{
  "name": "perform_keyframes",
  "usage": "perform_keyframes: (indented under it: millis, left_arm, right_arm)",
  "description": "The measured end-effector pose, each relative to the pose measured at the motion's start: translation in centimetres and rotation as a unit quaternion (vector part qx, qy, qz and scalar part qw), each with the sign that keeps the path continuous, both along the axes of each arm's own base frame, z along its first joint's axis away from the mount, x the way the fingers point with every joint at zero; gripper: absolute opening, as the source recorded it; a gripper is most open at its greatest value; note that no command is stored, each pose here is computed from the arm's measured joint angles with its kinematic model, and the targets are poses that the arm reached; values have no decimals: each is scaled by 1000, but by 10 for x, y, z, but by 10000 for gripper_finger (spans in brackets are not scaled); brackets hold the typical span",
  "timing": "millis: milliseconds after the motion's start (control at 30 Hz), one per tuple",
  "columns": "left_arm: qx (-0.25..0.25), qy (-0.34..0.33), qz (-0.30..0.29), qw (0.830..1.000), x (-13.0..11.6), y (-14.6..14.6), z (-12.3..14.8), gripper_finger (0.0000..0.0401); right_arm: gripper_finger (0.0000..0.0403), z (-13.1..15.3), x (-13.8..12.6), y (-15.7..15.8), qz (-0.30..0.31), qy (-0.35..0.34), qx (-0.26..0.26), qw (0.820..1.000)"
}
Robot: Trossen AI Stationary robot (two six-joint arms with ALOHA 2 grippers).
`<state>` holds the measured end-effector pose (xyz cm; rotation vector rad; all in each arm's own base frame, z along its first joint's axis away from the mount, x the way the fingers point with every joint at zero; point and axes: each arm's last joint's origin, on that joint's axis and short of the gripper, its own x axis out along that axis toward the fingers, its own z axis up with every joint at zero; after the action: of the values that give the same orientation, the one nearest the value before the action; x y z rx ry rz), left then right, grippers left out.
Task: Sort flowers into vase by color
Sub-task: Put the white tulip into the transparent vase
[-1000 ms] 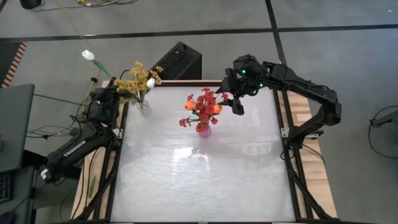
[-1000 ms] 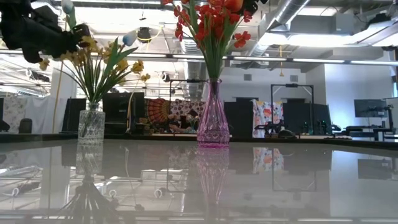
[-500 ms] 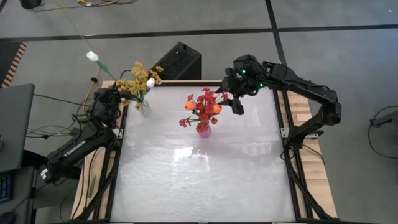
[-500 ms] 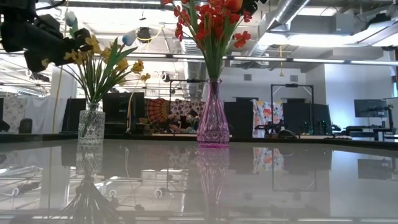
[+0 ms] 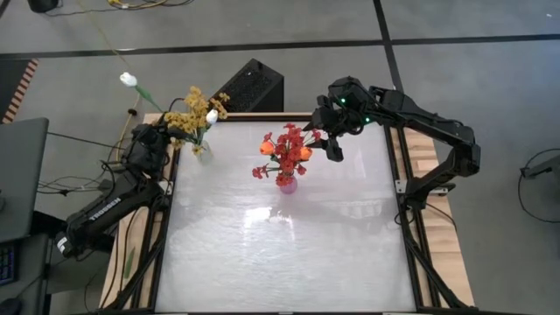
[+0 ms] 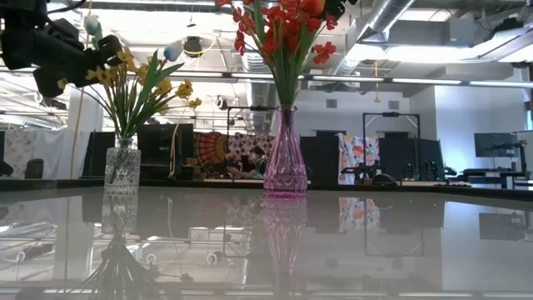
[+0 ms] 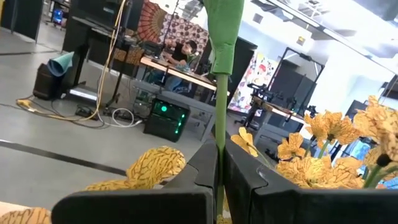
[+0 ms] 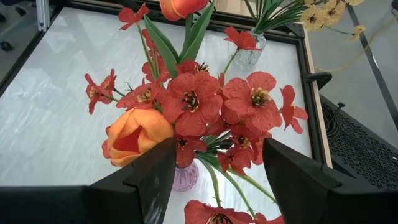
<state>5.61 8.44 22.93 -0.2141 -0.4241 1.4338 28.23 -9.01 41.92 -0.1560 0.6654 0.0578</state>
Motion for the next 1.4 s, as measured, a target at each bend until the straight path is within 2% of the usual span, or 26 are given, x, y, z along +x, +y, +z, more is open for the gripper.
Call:
perform_keyframes:
  millis: [233,500,767,1067,1300,1400]
  left_arm:
    - [-2,-24,-11,1000,0,0,3,0]
    - [-9,11,5,1000,-4,-4,23,0]
    - [-82,11,-1,997,-4,-4,8,0]
    - [-85,4,-1,996,-4,-4,8,0]
    - [-113,-46,-75,990,1,-3,4,0]
    - [-119,-53,-84,988,3,-4,3,0]
  right_arm:
    - [265,2,2,-1,3,-15,-9,1000]
    - [265,3,2,-1,8,-20,-17,1000]
    - [265,3,3,-1,8,-22,-18,1000]
    - [265,5,4,-1,8,-30,-21,999]
    - [265,5,4,-1,8,-31,-21,999]
    - [265,5,4,-1,8,-33,-22,999]
